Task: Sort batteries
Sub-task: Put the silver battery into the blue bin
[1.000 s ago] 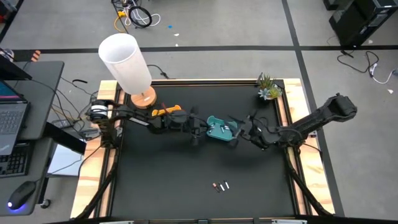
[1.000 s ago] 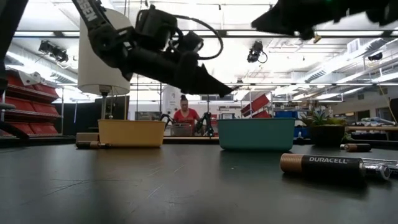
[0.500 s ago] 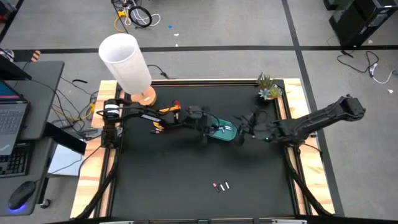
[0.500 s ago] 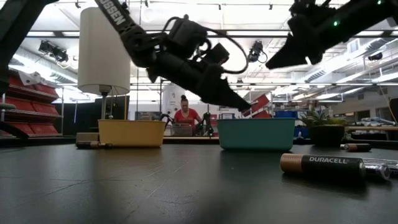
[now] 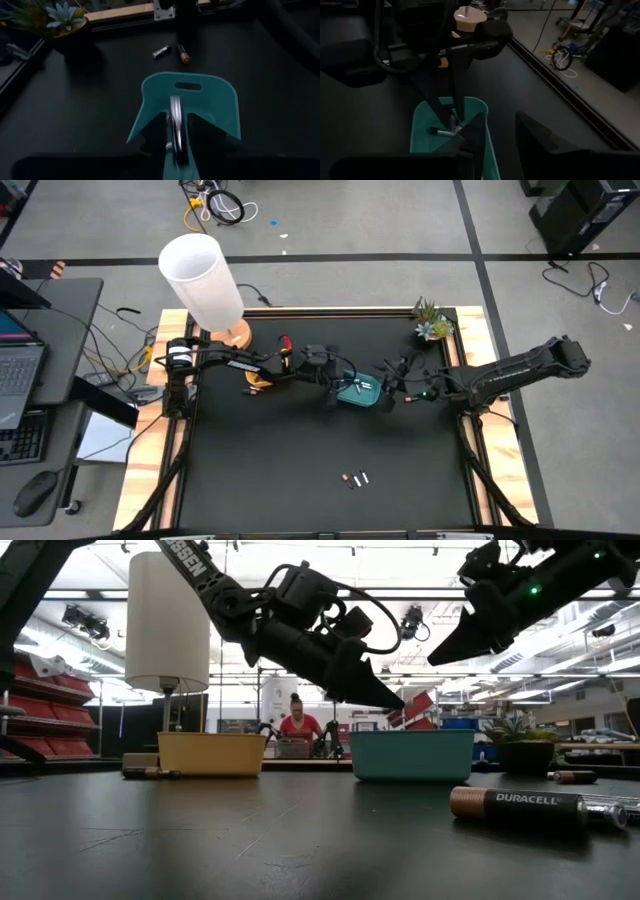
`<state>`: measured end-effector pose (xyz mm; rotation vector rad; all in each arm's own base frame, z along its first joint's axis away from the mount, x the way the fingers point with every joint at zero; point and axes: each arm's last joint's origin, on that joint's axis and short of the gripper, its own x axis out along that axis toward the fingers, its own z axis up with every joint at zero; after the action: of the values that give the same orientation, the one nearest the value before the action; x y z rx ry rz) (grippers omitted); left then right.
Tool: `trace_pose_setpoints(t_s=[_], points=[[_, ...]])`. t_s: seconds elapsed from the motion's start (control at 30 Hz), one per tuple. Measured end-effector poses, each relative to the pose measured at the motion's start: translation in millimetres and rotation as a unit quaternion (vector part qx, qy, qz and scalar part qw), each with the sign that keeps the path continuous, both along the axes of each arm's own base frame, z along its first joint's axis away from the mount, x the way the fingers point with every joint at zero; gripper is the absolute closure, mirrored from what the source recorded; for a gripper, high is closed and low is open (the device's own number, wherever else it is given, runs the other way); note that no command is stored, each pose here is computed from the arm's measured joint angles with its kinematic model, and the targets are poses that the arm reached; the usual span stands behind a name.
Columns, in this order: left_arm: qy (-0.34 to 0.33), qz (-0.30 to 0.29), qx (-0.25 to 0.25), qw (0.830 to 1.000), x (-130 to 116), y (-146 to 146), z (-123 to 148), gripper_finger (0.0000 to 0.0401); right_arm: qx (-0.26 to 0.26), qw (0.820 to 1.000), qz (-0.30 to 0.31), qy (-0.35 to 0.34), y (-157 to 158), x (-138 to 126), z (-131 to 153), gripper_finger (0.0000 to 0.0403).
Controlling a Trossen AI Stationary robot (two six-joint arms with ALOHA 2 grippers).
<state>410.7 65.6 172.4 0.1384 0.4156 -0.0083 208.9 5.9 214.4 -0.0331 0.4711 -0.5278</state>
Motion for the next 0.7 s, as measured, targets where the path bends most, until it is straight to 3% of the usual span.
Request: trace_pose_setpoints(t_s=[0.27, 0.4, 0.53, 0.7], points=[[0.005, 0.037, 0.032, 0.999, -0.4, 2.5, -0.4, 0.0250, 0.072, 0.997, -0.034, 0.007, -0.9, -5.0, -8.2, 0.0312], [0.026, 0.075, 0.047, 0.996, -3.6, 1.8, 1.2, 0.0250, 0.129, 0.989, -0.058, 0.044, -0.2, -10.0, -7.1, 0.0312], [0.027, 0.054, 0.052, 0.997, -10.2, -15.8, 17.7, 0.0257, 0.154, 0.982, -0.084, 0.072, 2.5, -12.9, 9.1, 0.0312], [0.034, 0.048, 0.072, 0.996, -39.6, -40.2, 20.6, 0.0264, 0.155, 0.986, -0.030, 0.056, 20.6, -8.9, 24.3, 0.0312]])
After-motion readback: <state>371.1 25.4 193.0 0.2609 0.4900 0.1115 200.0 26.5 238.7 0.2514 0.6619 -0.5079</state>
